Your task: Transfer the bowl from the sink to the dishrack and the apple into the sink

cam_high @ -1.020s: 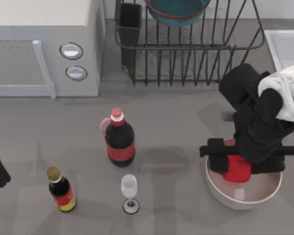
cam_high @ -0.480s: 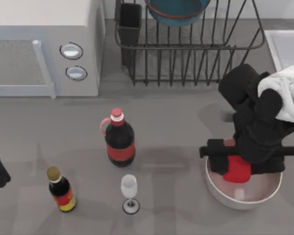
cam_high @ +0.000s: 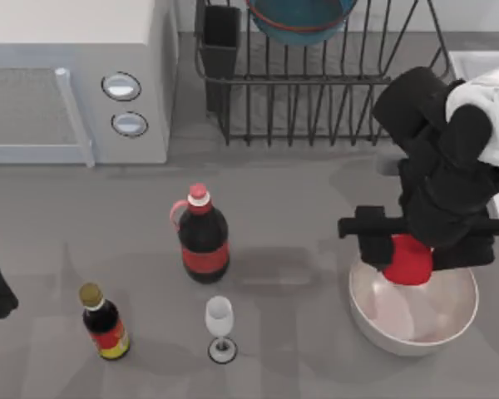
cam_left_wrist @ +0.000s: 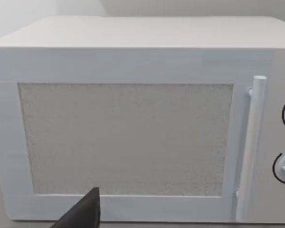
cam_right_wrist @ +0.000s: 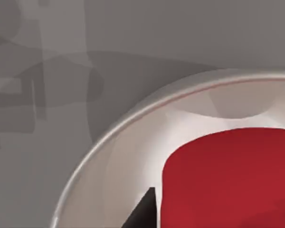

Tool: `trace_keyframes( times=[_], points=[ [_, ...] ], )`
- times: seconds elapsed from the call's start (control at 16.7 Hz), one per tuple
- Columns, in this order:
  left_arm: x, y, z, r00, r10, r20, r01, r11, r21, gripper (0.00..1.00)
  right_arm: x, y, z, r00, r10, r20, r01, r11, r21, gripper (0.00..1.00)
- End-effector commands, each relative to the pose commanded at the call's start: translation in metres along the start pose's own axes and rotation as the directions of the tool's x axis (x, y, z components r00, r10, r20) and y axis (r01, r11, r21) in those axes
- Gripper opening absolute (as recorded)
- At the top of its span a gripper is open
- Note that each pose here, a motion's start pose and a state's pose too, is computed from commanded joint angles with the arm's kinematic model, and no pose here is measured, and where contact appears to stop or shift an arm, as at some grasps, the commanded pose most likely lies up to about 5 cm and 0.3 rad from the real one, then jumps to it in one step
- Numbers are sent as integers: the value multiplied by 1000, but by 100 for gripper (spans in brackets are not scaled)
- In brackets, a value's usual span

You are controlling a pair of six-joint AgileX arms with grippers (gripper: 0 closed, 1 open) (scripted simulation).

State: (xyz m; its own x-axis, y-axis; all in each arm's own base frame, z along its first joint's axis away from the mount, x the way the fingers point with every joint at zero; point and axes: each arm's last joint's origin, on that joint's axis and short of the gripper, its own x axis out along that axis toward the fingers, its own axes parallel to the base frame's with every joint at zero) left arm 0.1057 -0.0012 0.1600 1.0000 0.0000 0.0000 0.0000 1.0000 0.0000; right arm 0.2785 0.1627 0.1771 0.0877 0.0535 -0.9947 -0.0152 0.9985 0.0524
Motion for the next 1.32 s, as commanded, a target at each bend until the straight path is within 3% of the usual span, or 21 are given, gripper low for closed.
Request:
trace_keyframes(
  times=[0.36, 0.78, 1.08, 1.32],
  points=[
    [0, 0, 0, 1000, 0, 0, 0, 1000, 0, 100, -55, -1, -1, 1000, -13, -20, 13, 1000, 0, 0],
    [0, 0, 0, 1000, 0, 0, 0, 1000, 0, 100, -54, -7, 4, 1000, 6, -4, -6, 1000, 17, 0],
    [0, 0, 0, 1000, 0, 0, 0, 1000, 0, 100, -45, -60, 45, 976, 121, 182, -147, 979, 137, 0],
    [0, 0, 0, 1000, 0, 0, 0, 1000, 0, 100, -40, -146, 80, 861, 163, 482, -299, 929, 220, 0]
  ],
)
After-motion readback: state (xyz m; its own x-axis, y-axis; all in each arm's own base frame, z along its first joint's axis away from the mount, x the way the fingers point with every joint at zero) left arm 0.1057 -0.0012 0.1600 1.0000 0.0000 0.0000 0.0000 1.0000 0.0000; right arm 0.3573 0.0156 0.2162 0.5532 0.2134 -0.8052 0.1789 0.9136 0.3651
